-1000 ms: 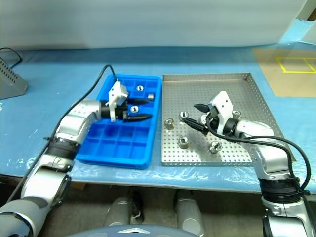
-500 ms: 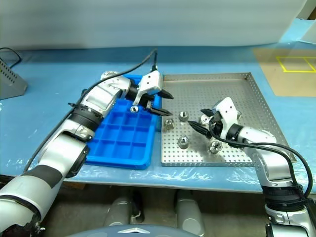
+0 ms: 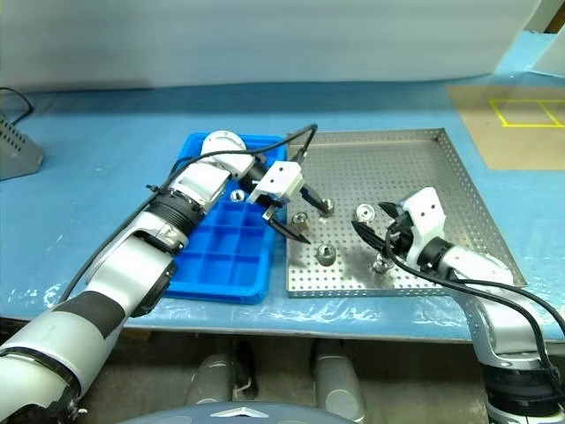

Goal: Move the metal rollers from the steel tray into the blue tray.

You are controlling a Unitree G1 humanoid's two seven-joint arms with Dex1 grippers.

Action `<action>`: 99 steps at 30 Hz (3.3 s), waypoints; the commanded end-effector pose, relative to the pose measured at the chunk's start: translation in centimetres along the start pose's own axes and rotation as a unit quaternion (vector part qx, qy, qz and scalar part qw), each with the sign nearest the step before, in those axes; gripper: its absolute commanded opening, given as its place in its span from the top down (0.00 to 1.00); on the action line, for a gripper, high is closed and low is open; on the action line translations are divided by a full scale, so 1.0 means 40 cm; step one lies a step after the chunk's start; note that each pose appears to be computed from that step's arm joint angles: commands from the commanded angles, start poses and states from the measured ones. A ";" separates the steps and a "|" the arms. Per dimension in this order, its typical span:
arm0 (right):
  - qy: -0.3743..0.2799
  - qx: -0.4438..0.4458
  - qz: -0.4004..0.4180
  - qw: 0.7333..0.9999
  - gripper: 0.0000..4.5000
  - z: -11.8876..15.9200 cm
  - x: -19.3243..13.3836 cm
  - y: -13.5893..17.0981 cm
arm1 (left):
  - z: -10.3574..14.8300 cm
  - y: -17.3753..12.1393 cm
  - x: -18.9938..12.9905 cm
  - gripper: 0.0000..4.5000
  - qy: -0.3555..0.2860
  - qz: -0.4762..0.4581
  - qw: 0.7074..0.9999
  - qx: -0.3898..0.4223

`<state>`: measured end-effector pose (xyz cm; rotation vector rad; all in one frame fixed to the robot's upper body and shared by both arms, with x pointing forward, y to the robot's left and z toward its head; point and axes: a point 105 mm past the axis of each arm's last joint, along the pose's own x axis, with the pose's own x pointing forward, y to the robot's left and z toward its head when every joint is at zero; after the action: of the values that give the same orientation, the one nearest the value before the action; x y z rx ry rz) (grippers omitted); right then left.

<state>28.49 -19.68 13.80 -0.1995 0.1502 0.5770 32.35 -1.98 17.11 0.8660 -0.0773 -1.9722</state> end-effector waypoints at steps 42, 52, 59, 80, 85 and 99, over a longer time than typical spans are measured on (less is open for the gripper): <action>0.050 -0.013 0.061 0.997 0.17 -0.007 -0.071 0.098 | -0.157 -0.052 0.141 0.61 0.101 0.007 0.994 -0.048; 0.045 -0.020 0.079 0.996 0.17 0.005 -0.052 0.097 | -0.074 0.062 0.048 0.62 0.077 0.151 0.985 0.033; 0.017 -0.041 0.130 0.991 0.17 0.050 0.003 0.102 | 0.026 0.085 -0.088 0.62 0.024 0.228 0.972 0.044; -0.089 -0.092 0.390 0.912 0.17 0.204 0.270 0.272 | -0.183 -0.235 -0.516 0.62 0.133 0.534 0.810 -0.199; -0.088 -0.098 0.409 0.903 0.17 0.204 0.275 0.300 | -0.204 -0.266 -0.486 0.62 0.125 0.525 0.811 -0.227; -0.076 -0.086 0.404 0.908 0.17 0.183 0.262 0.298 | -0.250 -0.320 -0.372 0.62 0.141 0.439 0.848 -0.262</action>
<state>31.48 -2.66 15.98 -0.2429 0.0740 1.4333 33.43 19.49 11.96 0.5307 0.2241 -0.9090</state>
